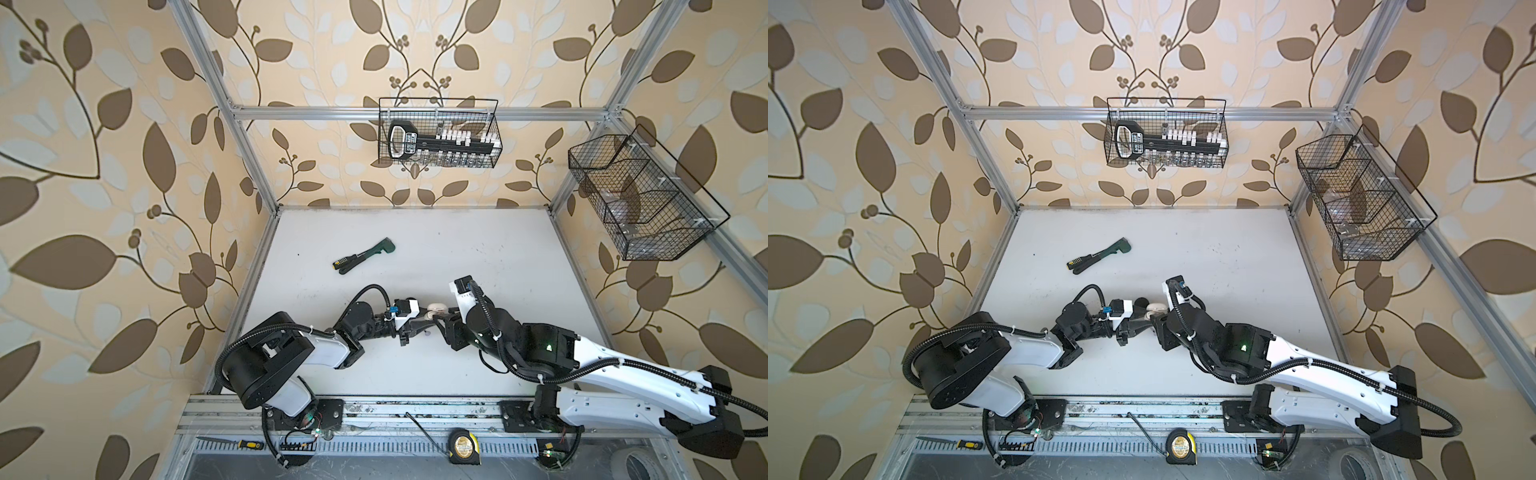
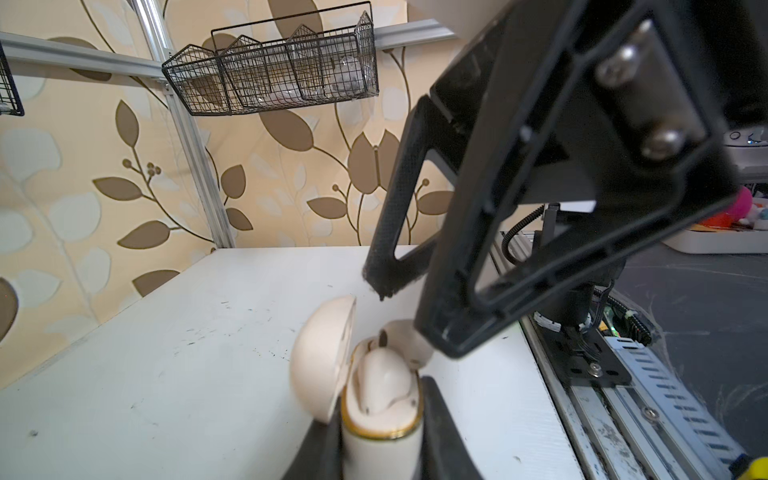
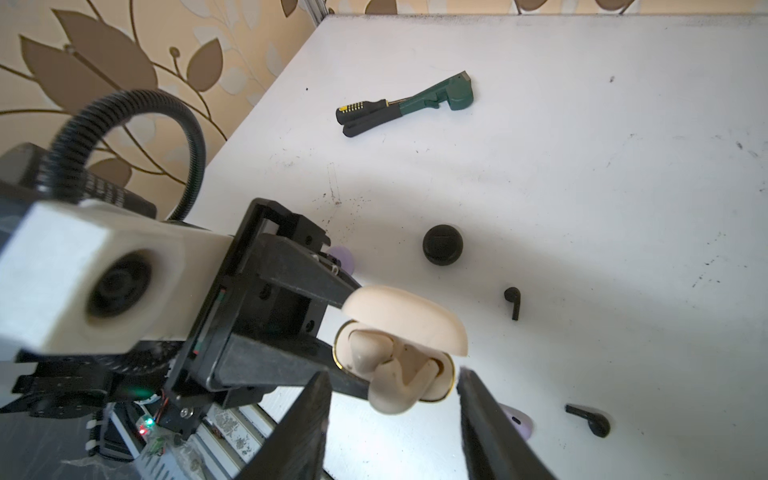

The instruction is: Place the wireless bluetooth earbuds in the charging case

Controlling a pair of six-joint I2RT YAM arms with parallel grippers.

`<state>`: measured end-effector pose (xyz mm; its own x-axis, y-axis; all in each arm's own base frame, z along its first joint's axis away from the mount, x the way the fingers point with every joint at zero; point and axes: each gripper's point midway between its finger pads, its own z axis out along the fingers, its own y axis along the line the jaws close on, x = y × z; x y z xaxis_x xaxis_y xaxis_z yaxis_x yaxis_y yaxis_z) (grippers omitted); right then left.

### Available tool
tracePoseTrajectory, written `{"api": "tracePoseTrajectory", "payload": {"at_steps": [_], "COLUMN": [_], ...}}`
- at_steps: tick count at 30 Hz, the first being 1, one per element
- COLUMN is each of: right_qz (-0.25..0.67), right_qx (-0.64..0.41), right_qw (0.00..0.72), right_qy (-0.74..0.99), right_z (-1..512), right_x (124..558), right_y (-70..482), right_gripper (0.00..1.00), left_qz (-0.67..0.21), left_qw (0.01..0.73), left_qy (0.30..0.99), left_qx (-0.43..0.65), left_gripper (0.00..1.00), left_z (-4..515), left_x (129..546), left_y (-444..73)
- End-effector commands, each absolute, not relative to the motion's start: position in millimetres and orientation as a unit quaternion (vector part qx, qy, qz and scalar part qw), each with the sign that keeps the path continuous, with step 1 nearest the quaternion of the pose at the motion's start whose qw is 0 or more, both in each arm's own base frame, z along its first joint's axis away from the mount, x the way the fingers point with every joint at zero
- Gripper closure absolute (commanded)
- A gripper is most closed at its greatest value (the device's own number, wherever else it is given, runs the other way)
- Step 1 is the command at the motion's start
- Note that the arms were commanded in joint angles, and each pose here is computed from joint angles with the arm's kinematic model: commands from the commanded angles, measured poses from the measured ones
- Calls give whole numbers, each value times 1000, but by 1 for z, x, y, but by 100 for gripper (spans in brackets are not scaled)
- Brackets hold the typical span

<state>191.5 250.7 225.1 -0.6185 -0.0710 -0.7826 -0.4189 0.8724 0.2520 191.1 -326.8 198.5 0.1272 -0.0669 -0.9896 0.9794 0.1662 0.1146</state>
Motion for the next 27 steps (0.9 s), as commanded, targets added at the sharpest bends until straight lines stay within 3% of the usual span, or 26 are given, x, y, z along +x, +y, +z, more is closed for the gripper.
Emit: {"api": "tracePoseTrajectory", "payload": {"at_steps": [1, 27], "right_qz": [209, 183], "right_qx": [-132, -134], "right_qw": [419, 428], "right_qy": [874, 875], "right_z": [234, 228], "right_x": [194, 196], "right_y": [252, 241], "right_gripper": [51, 74], "left_qz": [-449, -467], "left_qw": [615, 609], "left_qy": [452, 449], "left_qx": [465, 457], "left_gripper": [100, 100], "left_z": [222, 231], "left_x": [189, 185], "left_y": [-327, -326]}}
